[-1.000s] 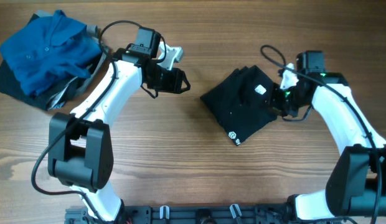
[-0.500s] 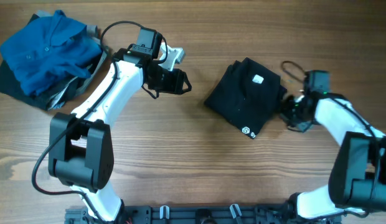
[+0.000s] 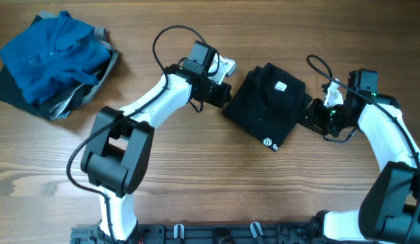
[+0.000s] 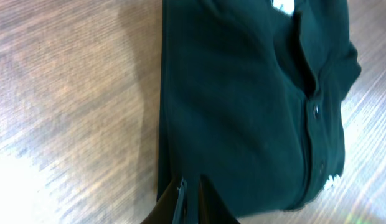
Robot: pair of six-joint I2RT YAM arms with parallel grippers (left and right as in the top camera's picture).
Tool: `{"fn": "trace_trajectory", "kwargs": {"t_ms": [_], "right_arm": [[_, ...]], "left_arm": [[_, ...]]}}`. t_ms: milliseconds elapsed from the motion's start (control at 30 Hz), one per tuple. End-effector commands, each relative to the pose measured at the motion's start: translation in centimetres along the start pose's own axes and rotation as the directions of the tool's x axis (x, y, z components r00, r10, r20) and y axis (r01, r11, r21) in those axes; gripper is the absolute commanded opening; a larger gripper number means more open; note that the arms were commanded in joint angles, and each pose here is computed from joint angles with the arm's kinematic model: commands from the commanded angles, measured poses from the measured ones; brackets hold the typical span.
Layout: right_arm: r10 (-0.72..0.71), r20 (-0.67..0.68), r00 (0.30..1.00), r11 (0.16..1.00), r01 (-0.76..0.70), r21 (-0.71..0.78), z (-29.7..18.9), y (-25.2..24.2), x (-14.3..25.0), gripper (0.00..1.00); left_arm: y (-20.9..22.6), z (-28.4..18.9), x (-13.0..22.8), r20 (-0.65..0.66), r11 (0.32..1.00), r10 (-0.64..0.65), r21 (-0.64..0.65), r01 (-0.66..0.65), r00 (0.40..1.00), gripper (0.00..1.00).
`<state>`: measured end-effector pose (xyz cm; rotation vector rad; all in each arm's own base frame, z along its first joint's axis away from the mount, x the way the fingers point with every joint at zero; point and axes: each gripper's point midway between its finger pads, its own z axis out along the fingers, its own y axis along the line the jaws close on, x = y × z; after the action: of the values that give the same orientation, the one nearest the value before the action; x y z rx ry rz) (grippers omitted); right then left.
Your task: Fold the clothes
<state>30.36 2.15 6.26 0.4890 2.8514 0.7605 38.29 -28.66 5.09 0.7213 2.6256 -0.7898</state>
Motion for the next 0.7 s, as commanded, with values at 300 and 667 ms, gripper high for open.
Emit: {"fn": "trace_trajectory", "kwargs": {"t_ms": [300,667], "right_arm": [[-0.072,-0.048,0.996,0.997,0.07,-0.037,-0.5,1.2,1.3,0.23],[-0.041,-0.017,0.999,0.996,0.042,0.076,6.2,0.8,1.6,0.04]], "left_arm": [[-5.7,-0.2,6.5,-0.319,0.934,-0.237,0.187,0.306,0.918,0.04],[-5.5,-1.6,-2.2,0.066,0.985,-0.033,0.174,0.021,0.997,0.18]]}}
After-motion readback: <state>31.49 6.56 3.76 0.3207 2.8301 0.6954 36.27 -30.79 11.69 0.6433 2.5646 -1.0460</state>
